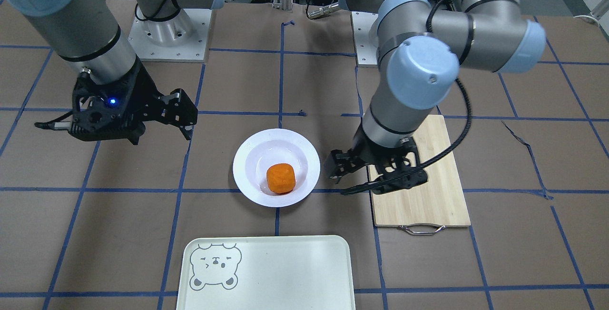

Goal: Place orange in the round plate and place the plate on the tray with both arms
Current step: 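Raise the left gripper away while the right gripper reaches to the plate rim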

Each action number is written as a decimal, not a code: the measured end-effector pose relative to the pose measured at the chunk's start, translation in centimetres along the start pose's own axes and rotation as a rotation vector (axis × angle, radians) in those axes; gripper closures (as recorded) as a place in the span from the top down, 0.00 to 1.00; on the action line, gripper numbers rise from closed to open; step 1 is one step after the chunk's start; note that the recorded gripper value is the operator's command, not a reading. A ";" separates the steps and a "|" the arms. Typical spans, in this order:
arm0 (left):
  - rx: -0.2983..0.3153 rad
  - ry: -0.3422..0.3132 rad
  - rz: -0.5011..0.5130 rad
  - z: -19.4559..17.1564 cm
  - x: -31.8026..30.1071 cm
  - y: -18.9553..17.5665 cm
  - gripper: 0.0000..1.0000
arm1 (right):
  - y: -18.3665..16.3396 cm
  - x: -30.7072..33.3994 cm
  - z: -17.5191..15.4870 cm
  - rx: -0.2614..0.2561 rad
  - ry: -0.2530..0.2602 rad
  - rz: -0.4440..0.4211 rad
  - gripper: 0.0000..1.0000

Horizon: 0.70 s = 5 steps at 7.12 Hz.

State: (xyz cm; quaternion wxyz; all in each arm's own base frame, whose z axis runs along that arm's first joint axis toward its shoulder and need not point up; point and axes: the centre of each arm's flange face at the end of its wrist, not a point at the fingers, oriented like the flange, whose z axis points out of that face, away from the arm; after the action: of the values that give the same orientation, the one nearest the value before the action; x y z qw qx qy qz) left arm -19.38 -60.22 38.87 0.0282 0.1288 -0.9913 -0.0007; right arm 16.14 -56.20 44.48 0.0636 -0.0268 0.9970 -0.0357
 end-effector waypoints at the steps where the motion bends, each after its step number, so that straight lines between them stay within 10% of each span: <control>1: 0.001 -0.026 0.002 -3.7 -2.7 -0.7 1.00 | 0.1 0.0 3.6 0.014 -0.041 0.009 1.00; 5: 0.069 -0.083 -0.021 -12.6 -7.9 0.3 1.00 | 5.3 -0.8 17.8 0.049 -0.158 0.108 1.00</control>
State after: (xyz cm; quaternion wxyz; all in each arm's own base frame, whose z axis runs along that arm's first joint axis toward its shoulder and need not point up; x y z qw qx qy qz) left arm -11.15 -57.85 51.03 -0.0174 0.1397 -0.9897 0.0278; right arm 18.93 -52.10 26.54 0.1445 0.0257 0.9877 -0.0545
